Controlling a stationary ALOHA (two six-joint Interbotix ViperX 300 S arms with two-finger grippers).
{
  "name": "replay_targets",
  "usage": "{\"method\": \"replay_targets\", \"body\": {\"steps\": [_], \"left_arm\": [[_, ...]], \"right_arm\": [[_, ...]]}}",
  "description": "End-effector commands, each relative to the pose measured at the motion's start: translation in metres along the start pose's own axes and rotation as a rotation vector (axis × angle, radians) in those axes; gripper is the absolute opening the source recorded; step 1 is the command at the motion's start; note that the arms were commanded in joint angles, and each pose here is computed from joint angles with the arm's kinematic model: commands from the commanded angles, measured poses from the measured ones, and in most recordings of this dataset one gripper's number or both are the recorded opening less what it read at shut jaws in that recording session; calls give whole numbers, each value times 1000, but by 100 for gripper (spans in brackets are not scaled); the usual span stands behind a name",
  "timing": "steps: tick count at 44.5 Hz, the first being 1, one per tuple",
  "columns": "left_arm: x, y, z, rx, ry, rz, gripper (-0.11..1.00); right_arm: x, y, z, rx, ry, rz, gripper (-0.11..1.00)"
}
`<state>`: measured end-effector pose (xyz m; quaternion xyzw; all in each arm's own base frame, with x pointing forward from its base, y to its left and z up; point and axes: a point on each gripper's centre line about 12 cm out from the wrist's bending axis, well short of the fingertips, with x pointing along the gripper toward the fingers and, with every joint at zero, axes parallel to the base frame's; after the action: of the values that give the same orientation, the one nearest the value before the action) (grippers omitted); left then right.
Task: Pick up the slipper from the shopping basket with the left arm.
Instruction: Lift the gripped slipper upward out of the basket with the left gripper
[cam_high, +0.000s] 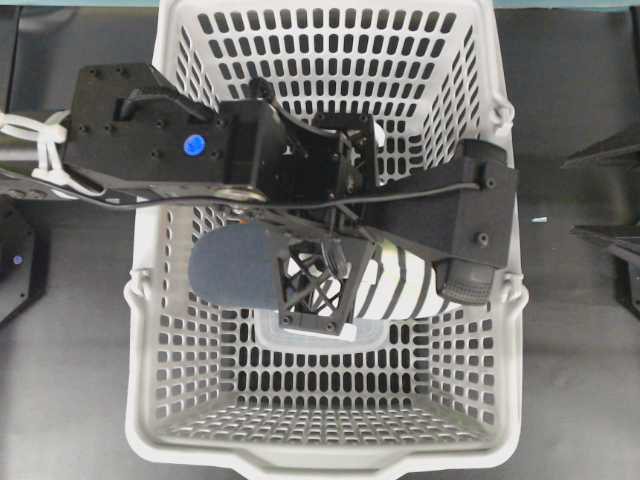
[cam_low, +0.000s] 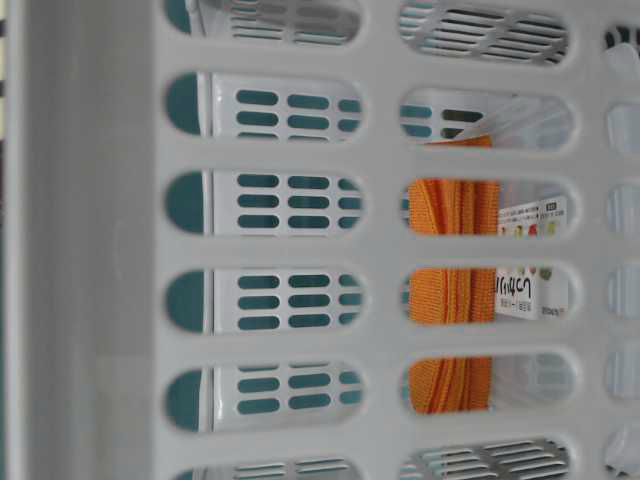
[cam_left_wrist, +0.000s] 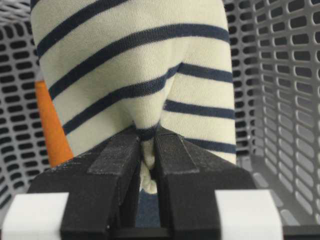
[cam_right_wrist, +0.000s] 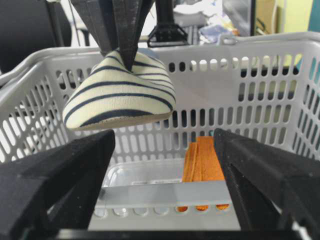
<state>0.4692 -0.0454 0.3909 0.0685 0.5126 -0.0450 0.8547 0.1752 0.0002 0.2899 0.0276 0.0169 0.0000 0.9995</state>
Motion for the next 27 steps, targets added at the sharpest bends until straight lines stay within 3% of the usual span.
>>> {"method": "replay_targets", "body": {"steps": [1,27], "left_arm": [[-11,0,2,-1,-29,4,6],[-10,0,2,-1,-26,4,6]], "right_arm": [[1,0,3,5,-6,0,77],[1,0,2,6,-5,0,77]]}}
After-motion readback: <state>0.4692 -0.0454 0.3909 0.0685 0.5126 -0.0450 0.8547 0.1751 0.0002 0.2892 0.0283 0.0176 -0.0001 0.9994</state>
